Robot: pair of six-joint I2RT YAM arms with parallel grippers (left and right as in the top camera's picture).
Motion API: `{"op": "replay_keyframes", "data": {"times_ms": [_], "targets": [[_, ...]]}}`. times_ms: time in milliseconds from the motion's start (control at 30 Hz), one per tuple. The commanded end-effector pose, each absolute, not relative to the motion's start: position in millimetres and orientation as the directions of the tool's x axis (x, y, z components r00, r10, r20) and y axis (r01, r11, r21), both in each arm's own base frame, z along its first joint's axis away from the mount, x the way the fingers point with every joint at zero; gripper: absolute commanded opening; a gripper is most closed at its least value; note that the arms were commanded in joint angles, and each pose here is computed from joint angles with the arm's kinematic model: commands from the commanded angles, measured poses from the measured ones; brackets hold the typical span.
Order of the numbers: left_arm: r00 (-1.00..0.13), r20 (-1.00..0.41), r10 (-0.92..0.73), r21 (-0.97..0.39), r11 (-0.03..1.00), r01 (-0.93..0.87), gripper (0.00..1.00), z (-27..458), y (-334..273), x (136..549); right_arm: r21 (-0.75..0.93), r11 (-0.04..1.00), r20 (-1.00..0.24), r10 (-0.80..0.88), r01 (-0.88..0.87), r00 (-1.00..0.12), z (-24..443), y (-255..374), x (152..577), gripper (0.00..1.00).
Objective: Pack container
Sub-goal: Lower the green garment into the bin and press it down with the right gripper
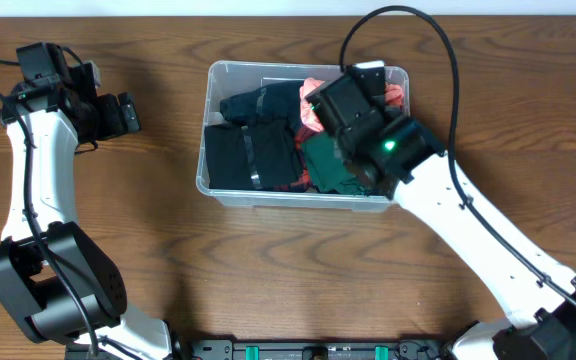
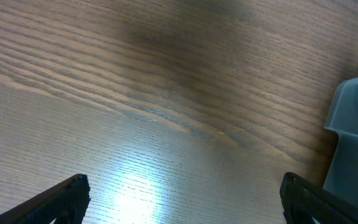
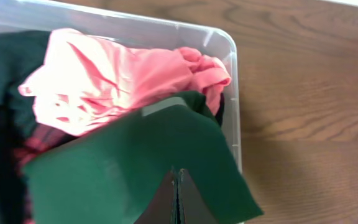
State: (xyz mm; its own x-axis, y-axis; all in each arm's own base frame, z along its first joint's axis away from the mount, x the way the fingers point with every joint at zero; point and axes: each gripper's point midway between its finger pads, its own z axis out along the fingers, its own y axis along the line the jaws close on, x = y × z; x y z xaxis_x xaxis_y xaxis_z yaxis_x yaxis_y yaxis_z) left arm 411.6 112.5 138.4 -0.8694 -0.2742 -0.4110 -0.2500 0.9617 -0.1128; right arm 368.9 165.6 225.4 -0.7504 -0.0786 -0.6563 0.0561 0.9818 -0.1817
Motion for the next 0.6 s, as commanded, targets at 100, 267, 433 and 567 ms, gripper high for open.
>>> {"op": "replay_keyframes", "data": {"times_ms": [100,267,433,567], "targets": [[-0.874,-0.404,-0.269,-0.117,0.963,-0.242,0.98,136,111,412,-0.210,0.973,-0.569,-0.039,0.099,-0.822,192,143,370,0.01],[-0.874,-0.404,-0.269,-0.117,0.963,-0.242,0.98,136,111,412,-0.237,0.961,-0.472,0.012,0.140,-0.881,154,130,351,0.01],[-0.874,-0.404,-0.269,-0.117,0.963,-0.242,0.98,136,111,412,-0.234,0.964,-0.387,0.030,0.129,-0.922,105,126,328,0.01],[-0.874,-0.404,-0.269,-0.117,0.963,-0.242,0.98,136,111,412,-0.226,0.967,-0.343,0.038,0.122,-0.939,71,123,313,0.01]]}}
